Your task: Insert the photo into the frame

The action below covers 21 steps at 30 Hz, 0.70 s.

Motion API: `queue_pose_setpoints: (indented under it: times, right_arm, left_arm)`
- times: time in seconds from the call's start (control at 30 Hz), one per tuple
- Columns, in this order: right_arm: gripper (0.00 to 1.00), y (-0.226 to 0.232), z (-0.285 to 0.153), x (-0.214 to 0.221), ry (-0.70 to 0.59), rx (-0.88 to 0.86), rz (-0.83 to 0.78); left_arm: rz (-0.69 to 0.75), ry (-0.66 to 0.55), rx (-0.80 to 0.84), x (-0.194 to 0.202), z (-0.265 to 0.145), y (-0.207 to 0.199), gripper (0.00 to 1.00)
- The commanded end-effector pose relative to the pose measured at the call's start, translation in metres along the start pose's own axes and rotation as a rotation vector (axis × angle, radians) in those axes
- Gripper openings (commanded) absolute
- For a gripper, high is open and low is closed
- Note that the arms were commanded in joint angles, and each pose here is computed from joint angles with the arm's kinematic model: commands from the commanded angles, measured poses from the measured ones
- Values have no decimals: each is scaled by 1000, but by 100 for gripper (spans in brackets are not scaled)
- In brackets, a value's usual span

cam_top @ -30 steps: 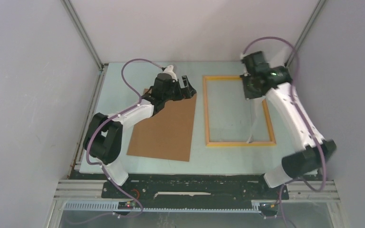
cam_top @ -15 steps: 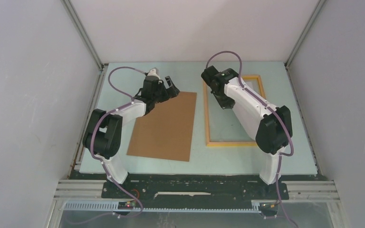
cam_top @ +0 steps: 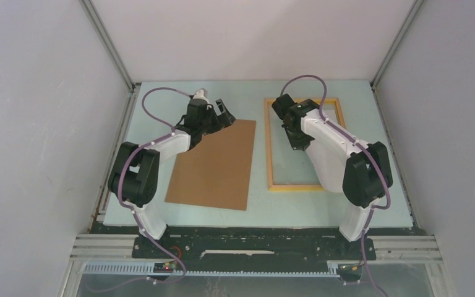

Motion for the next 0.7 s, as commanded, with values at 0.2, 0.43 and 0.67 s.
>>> queue_pose_setpoints:
  times: [0.2,0.43,0.67]
  right_arm:
    - [0,-16,-11,-15,-121,-11,188]
    - [0,-9,-9,-33,-168,82,84]
    - [0,-12,-4,-50,-199,102,59]
  left_arm:
    - [-1,-15,39,-1,-3,-5,97]
    - [-6,-14,41,-2,-3,-4,97]
    - [-5,-14,42,-2,-4,-4,97]
Point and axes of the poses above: each gripper's point midway between its finger pads, its own z axis out along the fingers, its own y axis along the line the jaws close on, x = y × z, the point moved 5 cm from there along -z, back along the fingers, and after that the axes turned 1 degree about z, right-handed, at the moved point
